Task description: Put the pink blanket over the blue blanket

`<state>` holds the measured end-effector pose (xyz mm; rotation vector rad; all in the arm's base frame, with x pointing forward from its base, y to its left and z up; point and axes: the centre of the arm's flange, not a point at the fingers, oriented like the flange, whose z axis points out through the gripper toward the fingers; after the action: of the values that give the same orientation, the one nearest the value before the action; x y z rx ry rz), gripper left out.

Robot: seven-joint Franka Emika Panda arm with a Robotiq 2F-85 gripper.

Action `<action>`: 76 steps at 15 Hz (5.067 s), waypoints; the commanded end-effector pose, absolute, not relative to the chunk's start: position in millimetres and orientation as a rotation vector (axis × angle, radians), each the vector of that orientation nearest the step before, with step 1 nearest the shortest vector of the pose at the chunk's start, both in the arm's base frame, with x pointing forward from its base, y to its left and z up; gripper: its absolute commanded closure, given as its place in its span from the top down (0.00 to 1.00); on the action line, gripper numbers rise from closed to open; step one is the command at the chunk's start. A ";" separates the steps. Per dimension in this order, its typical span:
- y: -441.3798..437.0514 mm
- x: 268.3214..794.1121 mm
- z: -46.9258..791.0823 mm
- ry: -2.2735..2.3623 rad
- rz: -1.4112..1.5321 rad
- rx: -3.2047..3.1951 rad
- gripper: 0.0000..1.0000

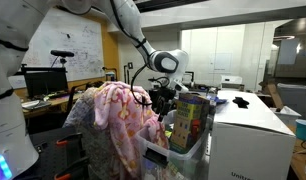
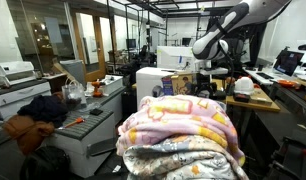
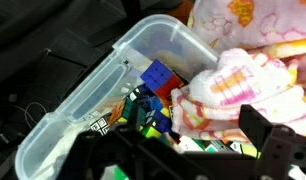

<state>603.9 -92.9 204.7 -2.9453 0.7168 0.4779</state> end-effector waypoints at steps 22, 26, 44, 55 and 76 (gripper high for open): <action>-26.0 642.6 146.7 1.238 0.374 -2.760 0.34; -28.7 648.6 156.2 1.258 0.403 -2.772 0.05; -17.9 597.9 292.6 0.644 0.767 -2.850 0.00; 57.7 558.6 363.3 0.122 0.643 -2.926 0.00; 198.9 463.3 439.6 -0.575 0.319 -2.853 0.00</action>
<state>498.8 185.5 437.4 -2.8855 -0.4917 0.3661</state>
